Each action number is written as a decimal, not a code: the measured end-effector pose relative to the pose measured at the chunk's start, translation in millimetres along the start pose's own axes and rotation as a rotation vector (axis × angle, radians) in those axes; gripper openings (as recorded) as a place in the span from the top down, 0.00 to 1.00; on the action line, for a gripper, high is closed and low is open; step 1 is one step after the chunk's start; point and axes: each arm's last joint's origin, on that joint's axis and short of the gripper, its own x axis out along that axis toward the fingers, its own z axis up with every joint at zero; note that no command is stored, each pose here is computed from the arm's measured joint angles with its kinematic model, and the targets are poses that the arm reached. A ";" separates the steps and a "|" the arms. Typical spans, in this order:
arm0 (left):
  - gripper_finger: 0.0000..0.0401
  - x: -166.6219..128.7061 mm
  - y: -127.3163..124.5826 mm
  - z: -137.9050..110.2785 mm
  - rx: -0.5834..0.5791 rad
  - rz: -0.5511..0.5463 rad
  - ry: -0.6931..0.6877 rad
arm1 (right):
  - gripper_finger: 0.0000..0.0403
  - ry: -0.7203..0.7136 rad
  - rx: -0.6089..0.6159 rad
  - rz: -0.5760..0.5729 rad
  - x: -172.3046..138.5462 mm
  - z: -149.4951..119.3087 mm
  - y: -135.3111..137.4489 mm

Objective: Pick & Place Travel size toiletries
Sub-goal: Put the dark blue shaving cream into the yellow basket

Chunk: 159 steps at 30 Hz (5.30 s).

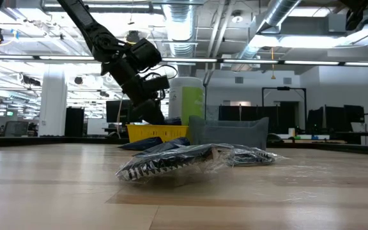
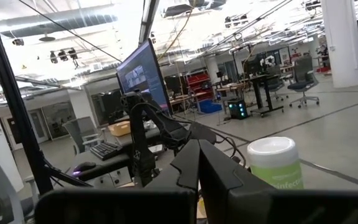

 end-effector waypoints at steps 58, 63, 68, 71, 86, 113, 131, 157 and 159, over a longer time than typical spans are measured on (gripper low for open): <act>0.19 -10.6 -177.1 46.8 -0.622 -0.083 -0.044 | 1.00 -0.001 0.002 0.002 0.0 0.1 0.1; 0.21 -1.2 -191.8 40.0 -0.636 -0.078 -0.018 | 1.00 -0.001 0.002 0.002 0.0 0.1 0.1; 0.25 -0.1 -201.0 38.1 -0.670 -0.044 -0.022 | 1.00 -0.001 0.002 0.002 0.0 0.1 0.1; 0.31 -2.6 -201.9 38.3 -0.670 -0.038 -0.022 | 1.00 -0.001 0.002 0.002 0.0 0.1 0.1; 0.68 -14.2 -198.8 44.1 -0.682 -0.100 -0.029 | 1.00 -0.002 0.002 0.002 0.0 0.2 0.1; 0.73 -92.6 -72.4 79.5 -0.456 -0.068 -0.354 | 1.00 -0.028 0.013 0.006 0.0 2.8 0.5; 0.16 -2.6 -160.5 59.7 -0.425 -0.235 -0.208 | 1.00 -0.027 0.003 0.005 0.0 2.8 0.5; 0.71 20.8 -187.8 40.0 -0.516 -0.164 -0.102 | 1.00 -0.028 0.004 0.006 0.0 2.8 0.5; 0.71 20.1 -187.5 40.5 -0.528 -0.166 -0.102 | 1.00 -0.028 0.004 0.006 0.0 2.8 0.5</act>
